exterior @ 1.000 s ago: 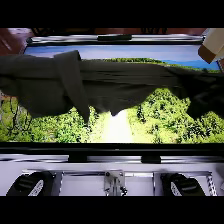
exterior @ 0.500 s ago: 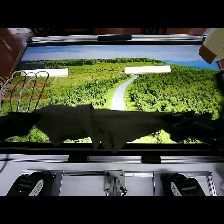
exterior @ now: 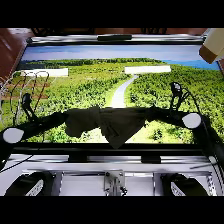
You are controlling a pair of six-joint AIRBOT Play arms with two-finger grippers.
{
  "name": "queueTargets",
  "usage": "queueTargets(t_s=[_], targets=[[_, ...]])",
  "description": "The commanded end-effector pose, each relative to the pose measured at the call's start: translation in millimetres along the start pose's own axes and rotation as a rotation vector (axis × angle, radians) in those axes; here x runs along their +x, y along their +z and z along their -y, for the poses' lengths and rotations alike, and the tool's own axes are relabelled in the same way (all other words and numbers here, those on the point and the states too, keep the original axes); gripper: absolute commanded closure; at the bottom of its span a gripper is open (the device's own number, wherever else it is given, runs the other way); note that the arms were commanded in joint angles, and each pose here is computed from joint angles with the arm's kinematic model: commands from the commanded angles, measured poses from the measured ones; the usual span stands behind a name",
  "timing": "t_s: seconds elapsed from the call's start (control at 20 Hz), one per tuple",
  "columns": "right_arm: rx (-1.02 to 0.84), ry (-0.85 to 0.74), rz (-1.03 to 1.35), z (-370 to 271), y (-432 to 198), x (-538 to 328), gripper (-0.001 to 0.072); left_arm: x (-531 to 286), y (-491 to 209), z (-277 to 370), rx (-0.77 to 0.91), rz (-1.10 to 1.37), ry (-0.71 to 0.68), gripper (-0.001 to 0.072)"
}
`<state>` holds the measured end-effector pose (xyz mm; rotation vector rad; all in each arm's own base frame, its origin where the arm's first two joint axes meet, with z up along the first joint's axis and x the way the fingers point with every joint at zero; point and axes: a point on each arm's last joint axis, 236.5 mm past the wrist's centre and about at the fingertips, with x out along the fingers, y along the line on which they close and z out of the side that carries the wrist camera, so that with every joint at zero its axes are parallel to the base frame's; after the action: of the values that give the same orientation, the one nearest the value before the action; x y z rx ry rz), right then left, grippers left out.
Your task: Fold the shirts.
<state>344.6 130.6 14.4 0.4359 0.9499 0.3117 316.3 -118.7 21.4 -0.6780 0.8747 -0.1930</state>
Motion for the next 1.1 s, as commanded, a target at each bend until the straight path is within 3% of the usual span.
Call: queueTargets(t_s=[0.0,0.05,0.1,0.15,0.35,0.5,0.6,0.7,0.75,0.8,1.05], targets=[[0.263,0.032,0.018,14.3,3.6,48.9,0.0631,38.6,-5.5,-30.3,-0.142,-0.021,0.055,0.0554],[0.290,0.043,0.001,14.0,-0.3,54.8,0.0515,44.6,-9.2,-33.6,-0.168,-0.041,0.063,0.0347],[0.290,0.057,0.004,11.2,1.4,54.9,0.0307,45.5,-7.9,-32.0,-0.168,-0.051,0.062,0.0169],[0.254,0.069,0.010,7.2,7.6,49.0,0.0211,42.0,-1.6,-26.1,-0.144,-0.058,0.050,0.0090],[-0.007,0.040,-0.048,8.9,25.4,-8.7,0.0211,5.8,14.3,18.8,0.082,-0.196,-0.052,0.0102],[-0.037,-0.033,-0.255,35.2,-15.3,-45.4,0.0211,-10.1,-22.5,35.4,0.147,-0.375,-0.081,0.0103],[-0.030,-0.018,-0.411,37.7,-52.4,-57.1,0.0210,-15.9,-49.2,-2.9,0.237,-0.491,0.079,0.0103],[-0.001,0.014,-0.490,34.5,-77.9,-57.4,0.0208,-33.3,-49.6,-67.1,0.271,-0.541,0.354,0.0096],[0.026,0.032,-0.508,32.8,-87.9,-54.2,0.0076,-37.9,-45.4,-82.3,0.260,-0.532,0.420,0.0024],[0.058,0.055,-0.519,30.0,-96.6,-50.3,0.0054,-34.8,-41.2,-86.5,0.222,-0.503,0.428,-0.0013],[0.189,0.074,-0.507,33.5,-121.9,-29.9,0.0054,14.6,-40.0,-82.8,0.110,-0.454,0.334,-0.0013]])
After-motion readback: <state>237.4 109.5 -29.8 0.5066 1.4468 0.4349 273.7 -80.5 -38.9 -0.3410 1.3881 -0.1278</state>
